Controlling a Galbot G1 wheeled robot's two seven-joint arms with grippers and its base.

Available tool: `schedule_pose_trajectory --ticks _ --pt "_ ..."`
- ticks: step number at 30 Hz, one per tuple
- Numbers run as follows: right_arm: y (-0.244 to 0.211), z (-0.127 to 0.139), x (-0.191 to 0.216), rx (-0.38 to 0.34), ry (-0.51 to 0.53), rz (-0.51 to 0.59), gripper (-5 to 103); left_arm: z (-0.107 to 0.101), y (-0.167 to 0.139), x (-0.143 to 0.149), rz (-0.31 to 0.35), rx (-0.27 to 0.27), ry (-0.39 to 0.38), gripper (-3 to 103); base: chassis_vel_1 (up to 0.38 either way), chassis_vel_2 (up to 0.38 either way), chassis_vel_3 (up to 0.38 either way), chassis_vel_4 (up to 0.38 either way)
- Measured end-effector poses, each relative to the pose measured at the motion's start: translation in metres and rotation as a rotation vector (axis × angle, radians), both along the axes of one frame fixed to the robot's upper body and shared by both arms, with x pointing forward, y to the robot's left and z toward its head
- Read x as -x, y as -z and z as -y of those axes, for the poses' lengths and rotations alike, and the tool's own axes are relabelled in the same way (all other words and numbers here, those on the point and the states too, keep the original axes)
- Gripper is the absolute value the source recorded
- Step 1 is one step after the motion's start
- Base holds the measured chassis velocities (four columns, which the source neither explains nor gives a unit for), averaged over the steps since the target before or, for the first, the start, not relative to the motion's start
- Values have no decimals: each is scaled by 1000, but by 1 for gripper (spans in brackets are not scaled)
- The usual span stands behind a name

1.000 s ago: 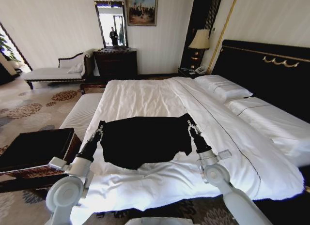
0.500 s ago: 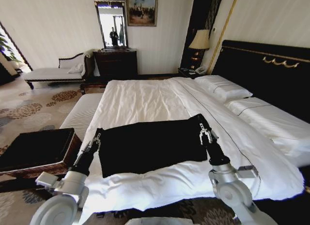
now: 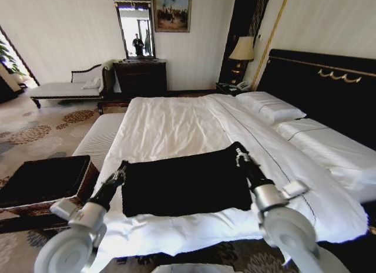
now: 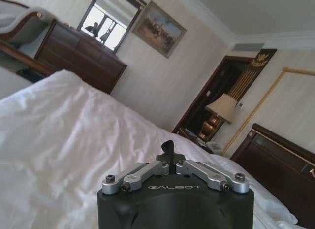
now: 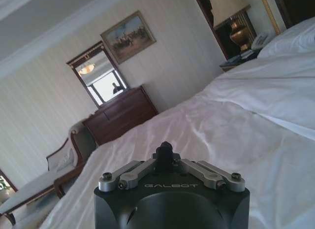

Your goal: Fold the clothes on the bed and place them into the basket.

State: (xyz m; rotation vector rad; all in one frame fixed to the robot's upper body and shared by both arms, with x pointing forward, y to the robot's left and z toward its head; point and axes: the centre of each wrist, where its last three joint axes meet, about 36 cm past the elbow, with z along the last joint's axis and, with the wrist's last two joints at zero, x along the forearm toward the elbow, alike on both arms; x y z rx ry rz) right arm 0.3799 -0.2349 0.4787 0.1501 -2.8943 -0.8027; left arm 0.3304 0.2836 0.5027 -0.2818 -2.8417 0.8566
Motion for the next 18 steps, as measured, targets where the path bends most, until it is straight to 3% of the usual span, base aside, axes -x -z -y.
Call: schedule_pose_trajectory --ticks 3,4,6,9,12,18 --pt "59 -4 -66 25 11 -51 1 -6 46 -70 -76 9 -16 1 0 0 0 0" --pt "59 -4 -66 25 11 -51 1 -6 46 -70 -76 9 -16 1 0 0 0 0" --pt "92 -8 -100 42 24 -69 1 -6 75 -109 -111 17 -24 1 0 0 0 0" --pt "116 -15 -131 39 35 -61 1 -7 100 -132 -137 34 -36 1 0 0 0 0" --pt "127 -19 -159 16 47 -13 1 -10 123 -152 -139 85 -44 1 0 0 0 0" --pt "137 -13 -167 -7 51 12 1 -13 145 -157 -134 154 -63 1 0 0 0 0"
